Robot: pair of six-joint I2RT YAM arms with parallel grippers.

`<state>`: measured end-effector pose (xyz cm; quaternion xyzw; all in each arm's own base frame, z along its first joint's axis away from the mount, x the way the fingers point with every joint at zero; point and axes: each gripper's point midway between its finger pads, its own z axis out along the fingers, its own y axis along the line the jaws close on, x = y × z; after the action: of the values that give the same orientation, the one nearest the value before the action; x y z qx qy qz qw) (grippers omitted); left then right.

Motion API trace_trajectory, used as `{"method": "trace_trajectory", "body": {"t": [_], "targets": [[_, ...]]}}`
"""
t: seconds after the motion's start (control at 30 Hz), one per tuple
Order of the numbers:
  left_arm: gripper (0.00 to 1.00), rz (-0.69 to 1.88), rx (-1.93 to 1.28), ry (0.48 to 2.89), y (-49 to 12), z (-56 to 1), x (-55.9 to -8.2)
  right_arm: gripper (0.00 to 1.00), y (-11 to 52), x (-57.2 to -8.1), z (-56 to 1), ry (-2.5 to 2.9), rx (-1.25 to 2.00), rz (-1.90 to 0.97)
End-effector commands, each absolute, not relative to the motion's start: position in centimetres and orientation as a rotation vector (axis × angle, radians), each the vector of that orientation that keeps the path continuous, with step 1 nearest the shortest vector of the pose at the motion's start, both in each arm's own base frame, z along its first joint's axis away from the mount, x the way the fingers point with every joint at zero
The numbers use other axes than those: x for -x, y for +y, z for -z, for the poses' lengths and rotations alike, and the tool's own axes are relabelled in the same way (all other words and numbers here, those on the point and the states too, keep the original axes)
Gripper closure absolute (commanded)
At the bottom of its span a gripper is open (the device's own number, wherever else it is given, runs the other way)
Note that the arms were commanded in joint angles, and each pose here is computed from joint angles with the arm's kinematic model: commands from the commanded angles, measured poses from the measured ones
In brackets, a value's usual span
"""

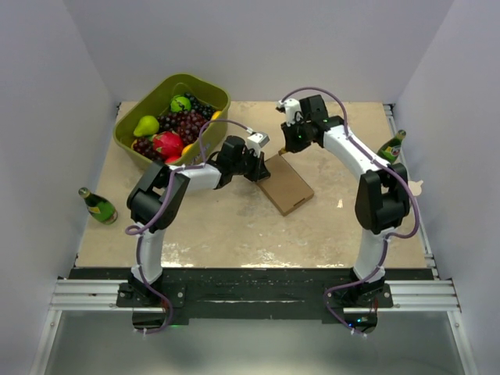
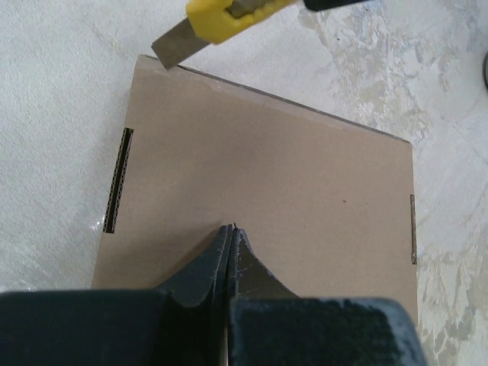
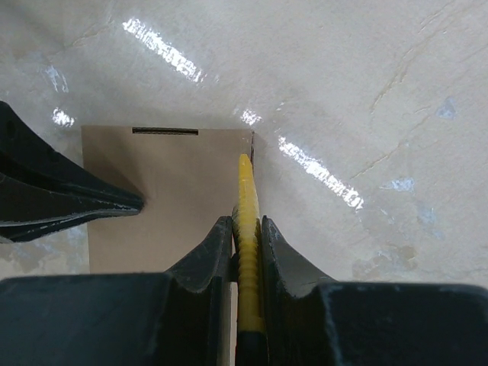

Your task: Unpack the express box

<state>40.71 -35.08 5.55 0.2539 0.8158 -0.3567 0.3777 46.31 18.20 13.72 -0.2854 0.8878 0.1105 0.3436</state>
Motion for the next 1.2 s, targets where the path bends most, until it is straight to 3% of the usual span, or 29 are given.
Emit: {"method": "trace_trajectory", "body": {"t": [0.0,1.17], "targets": [[1.00,0.837,-0.599,2.164,-33.6,-3.1,-40.8,1.00,19.1,-47.0,-15.5,2.258,0.734,-0.288],[1.00,0.829,-0.599,2.174,-33.7,-2.8,-40.7,1.00,18.0,-47.6,-17.6,2.210,0.701,-0.183]]}}
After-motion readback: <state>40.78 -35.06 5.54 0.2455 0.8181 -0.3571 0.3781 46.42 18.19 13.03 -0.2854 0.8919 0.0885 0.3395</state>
